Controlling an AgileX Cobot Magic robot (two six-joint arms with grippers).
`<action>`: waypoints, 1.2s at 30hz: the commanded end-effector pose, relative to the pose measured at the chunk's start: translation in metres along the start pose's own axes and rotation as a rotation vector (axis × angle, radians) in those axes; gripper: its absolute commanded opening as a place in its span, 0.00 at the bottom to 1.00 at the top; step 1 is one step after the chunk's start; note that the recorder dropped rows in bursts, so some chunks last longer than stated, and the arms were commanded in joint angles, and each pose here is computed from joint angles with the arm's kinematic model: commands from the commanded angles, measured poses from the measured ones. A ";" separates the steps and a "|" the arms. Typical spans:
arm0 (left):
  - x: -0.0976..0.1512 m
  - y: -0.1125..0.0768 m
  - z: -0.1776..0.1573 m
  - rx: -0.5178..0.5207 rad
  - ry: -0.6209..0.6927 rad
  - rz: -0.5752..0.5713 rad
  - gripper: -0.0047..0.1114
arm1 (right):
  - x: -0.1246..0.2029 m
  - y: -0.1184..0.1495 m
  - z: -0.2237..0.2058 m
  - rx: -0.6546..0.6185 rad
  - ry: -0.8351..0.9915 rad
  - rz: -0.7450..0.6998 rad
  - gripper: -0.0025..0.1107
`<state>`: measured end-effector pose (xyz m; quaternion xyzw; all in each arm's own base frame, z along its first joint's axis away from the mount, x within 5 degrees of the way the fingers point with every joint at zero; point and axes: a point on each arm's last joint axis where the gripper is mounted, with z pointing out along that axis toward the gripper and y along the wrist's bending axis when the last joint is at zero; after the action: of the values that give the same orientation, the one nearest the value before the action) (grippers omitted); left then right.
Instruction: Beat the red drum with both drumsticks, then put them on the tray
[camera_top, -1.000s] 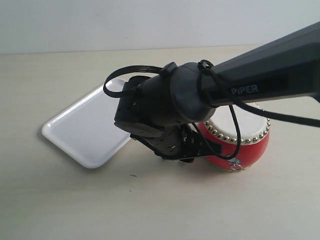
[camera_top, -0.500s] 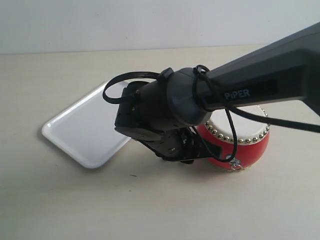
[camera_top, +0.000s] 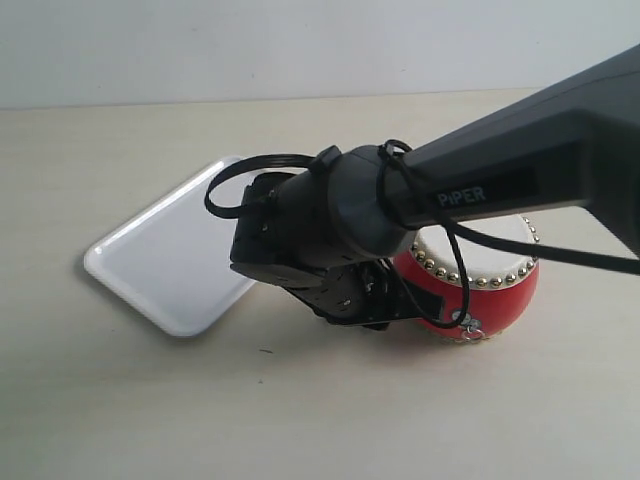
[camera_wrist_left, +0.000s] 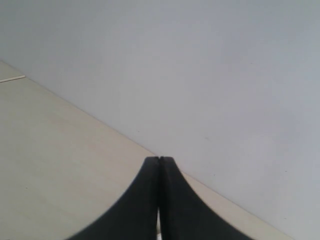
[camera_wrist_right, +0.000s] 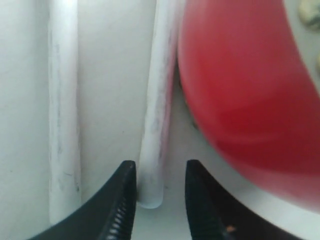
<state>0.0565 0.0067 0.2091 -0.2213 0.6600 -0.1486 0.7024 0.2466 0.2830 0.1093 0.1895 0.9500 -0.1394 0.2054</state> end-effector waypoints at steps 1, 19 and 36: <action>0.001 0.000 0.000 0.007 -0.003 0.002 0.04 | -0.004 0.001 0.000 -0.005 -0.015 0.011 0.32; 0.001 0.000 0.000 0.007 -0.003 0.002 0.04 | -0.001 0.002 0.009 0.020 -0.023 0.008 0.27; 0.001 0.000 0.000 0.007 -0.003 0.002 0.04 | -0.008 -0.004 -0.003 0.043 -0.051 0.012 0.04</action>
<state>0.0565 0.0067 0.2091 -0.2213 0.6600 -0.1486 0.7024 0.2473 0.2791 0.1026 0.1923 0.9432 -0.1680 0.2123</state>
